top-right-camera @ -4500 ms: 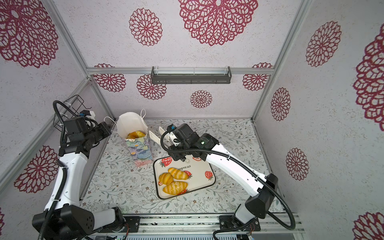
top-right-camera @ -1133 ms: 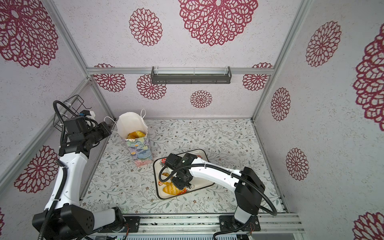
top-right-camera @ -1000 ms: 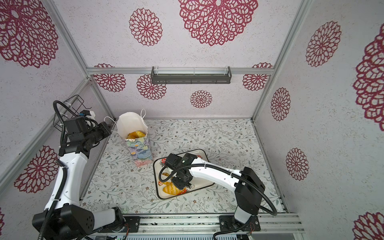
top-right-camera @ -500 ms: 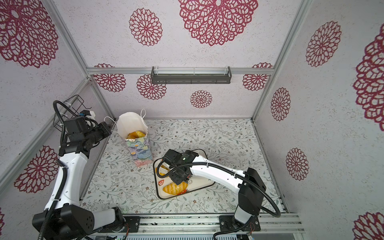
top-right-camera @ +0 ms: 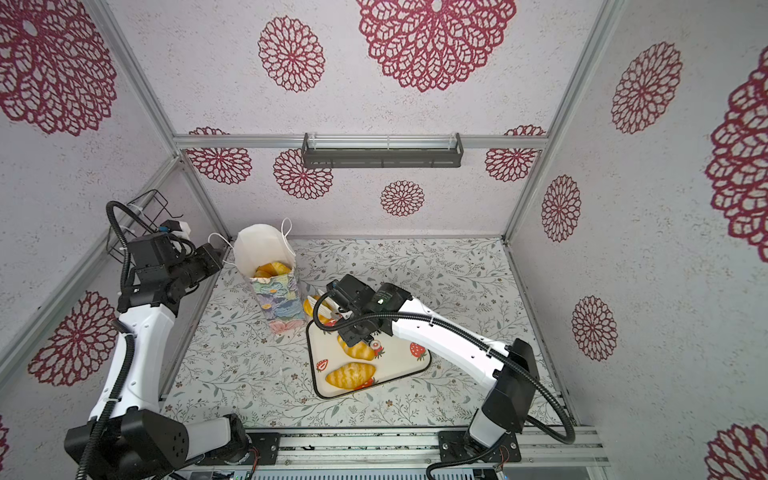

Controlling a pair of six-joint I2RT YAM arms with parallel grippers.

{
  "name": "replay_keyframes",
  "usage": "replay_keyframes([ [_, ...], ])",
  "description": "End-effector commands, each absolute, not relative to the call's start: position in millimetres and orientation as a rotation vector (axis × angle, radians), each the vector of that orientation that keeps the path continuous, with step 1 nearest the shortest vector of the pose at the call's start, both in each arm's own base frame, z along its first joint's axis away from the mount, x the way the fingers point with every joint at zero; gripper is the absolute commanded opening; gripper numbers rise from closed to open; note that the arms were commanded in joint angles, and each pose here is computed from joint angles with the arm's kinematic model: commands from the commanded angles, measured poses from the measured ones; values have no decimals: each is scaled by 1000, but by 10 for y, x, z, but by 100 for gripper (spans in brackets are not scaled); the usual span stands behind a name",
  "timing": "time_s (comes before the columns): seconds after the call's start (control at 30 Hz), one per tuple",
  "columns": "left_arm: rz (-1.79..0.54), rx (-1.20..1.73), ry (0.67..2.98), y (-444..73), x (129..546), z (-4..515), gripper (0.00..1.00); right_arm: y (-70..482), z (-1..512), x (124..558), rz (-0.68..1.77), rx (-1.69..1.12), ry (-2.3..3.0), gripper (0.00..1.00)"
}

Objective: Place the fake bread into the paper bag
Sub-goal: 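Lift the striped bun with the tongs and carry it over the bag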

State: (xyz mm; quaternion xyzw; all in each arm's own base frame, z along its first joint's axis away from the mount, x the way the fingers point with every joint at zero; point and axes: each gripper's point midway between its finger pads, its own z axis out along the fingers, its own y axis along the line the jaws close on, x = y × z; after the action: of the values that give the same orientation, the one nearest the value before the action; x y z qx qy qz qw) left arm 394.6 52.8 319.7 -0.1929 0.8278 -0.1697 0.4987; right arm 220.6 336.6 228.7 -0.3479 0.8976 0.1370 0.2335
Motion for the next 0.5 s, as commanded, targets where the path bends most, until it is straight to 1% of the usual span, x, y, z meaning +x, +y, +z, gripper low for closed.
replay_keyframes([
  [0.0, -419, -452, 1978, 535, 3963, 3234, 0, 3399, 2870, 2317, 473, -841, 2327, 32],
  [0.2, -402, -440, 1981, 497, 3952, 3240, 0, 3523, 3219, 2401, 533, -818, 2242, 32],
  [0.47, -359, -399, 1985, 374, 3921, 3318, 0, 3584, 3566, 2447, 576, -806, 2158, 32],
])
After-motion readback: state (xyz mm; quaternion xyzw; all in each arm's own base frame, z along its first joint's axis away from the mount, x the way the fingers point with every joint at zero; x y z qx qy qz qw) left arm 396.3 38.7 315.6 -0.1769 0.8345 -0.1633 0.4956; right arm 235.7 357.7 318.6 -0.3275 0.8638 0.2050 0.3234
